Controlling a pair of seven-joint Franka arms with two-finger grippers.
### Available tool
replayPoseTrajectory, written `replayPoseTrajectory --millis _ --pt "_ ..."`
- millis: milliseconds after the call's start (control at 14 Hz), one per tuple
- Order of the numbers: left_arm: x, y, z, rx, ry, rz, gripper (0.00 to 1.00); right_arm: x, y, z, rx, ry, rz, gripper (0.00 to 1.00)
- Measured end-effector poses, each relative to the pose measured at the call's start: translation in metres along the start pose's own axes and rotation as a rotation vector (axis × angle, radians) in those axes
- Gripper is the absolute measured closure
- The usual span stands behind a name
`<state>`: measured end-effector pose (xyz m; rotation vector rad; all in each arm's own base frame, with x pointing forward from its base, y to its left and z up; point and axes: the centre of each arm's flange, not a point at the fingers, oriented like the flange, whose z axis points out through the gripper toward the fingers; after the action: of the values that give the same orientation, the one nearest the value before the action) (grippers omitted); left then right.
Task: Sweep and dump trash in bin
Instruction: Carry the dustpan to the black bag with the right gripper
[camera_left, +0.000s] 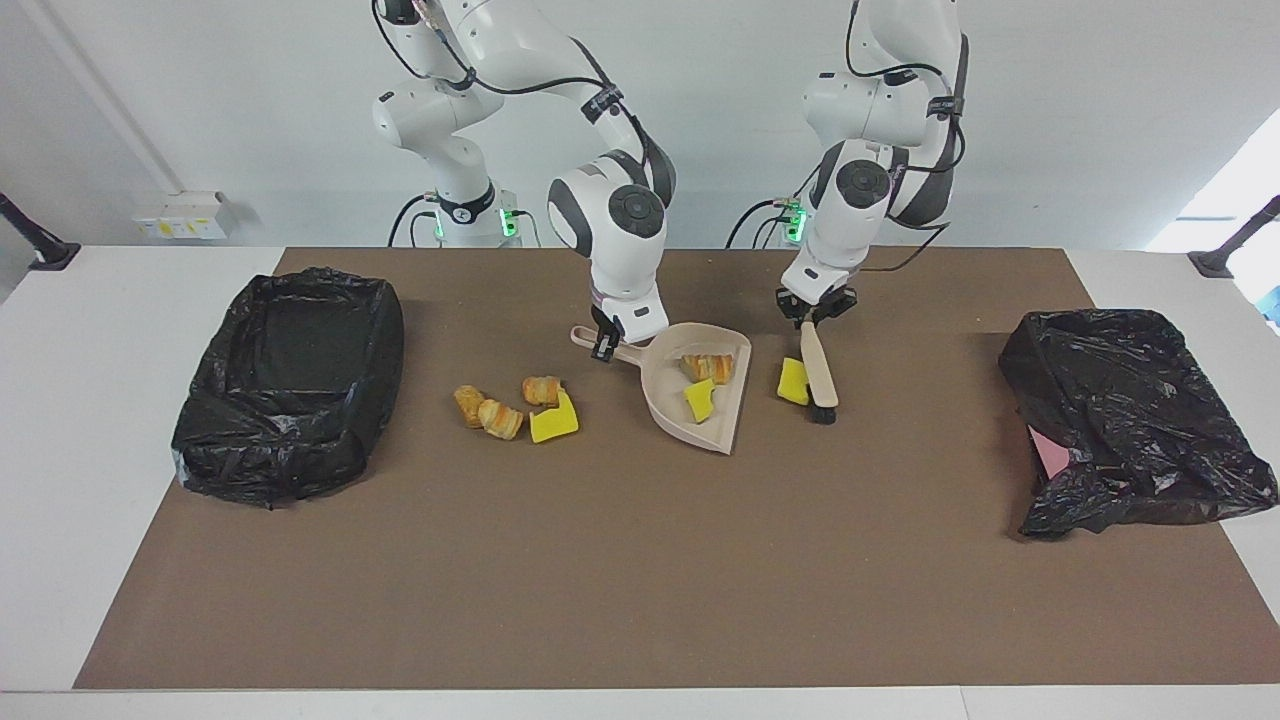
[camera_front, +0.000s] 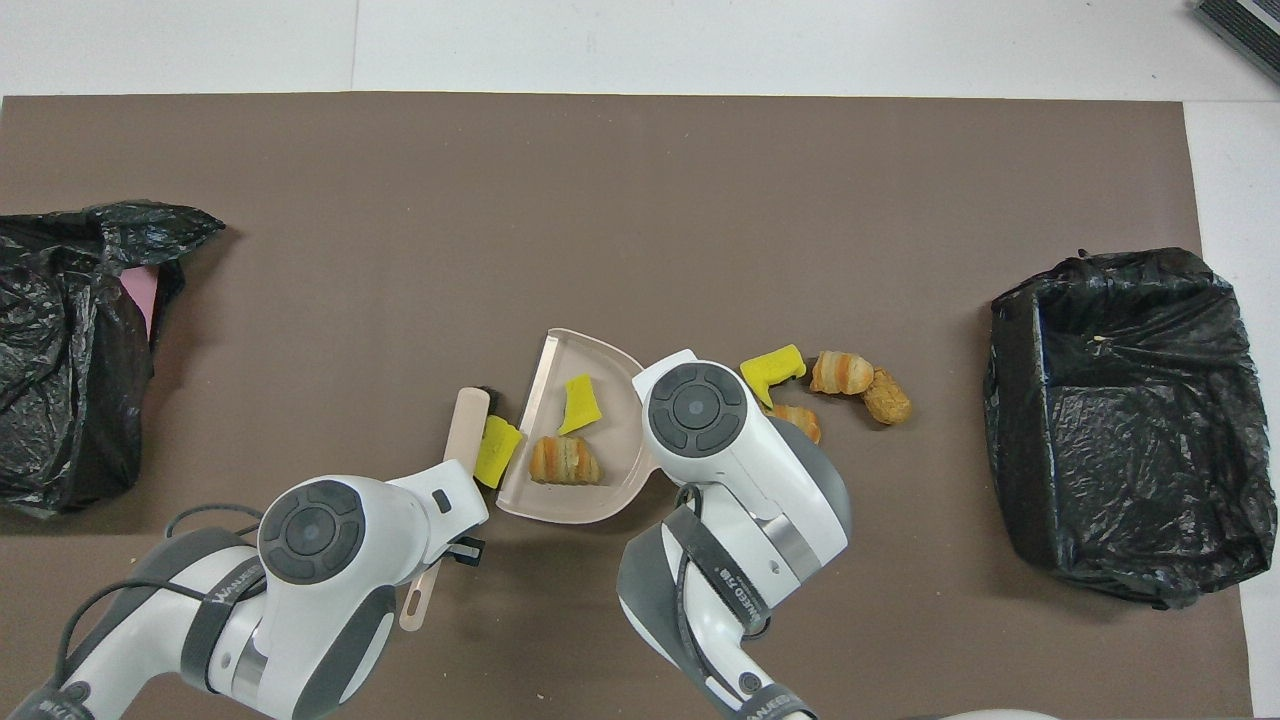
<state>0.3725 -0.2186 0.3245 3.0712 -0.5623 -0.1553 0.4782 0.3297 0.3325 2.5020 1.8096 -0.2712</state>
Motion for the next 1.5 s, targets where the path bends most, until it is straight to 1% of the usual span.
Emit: replayPoseTrajectory --millis 286,429,644,787,1002,1216,1502 --pt "0.002 0.025 -0.007 -0.008 0.016 0.154 0.75 0.0 0.0 0.001 0.001 -0.001 0.0 0.68" --pt "0.01 0.027 -0.01 -0.018 0.02 0.182 0.75 0.0 0.0 0.0 0.001 -0.001 0.0 0.68" --pt "0.017 0.037 -0.017 -0.108 0.028 0.136 0.75 0.0 0.0 0.0 0.001 -0.001 0.0 0.68" --pt "0.019 0.05 -0.023 -0.15 0.036 0.128 0.75 0.0 0.0 0.0 0.001 -0.001 0.0 0.68" --pt "0.026 0.057 -0.037 -0.174 0.06 0.113 0.75 -0.001 0.0 0.001 0.002 -0.002 0.0 0.68" --pt "0.035 0.056 -0.057 -0.195 0.069 0.076 0.75 -0.001 0.0 0.002 0.002 -0.003 0.001 0.68" --pt "0.042 0.032 -0.082 -0.217 0.085 -0.048 0.75 -0.001 0.0 0.002 0.002 -0.002 0.001 0.68"
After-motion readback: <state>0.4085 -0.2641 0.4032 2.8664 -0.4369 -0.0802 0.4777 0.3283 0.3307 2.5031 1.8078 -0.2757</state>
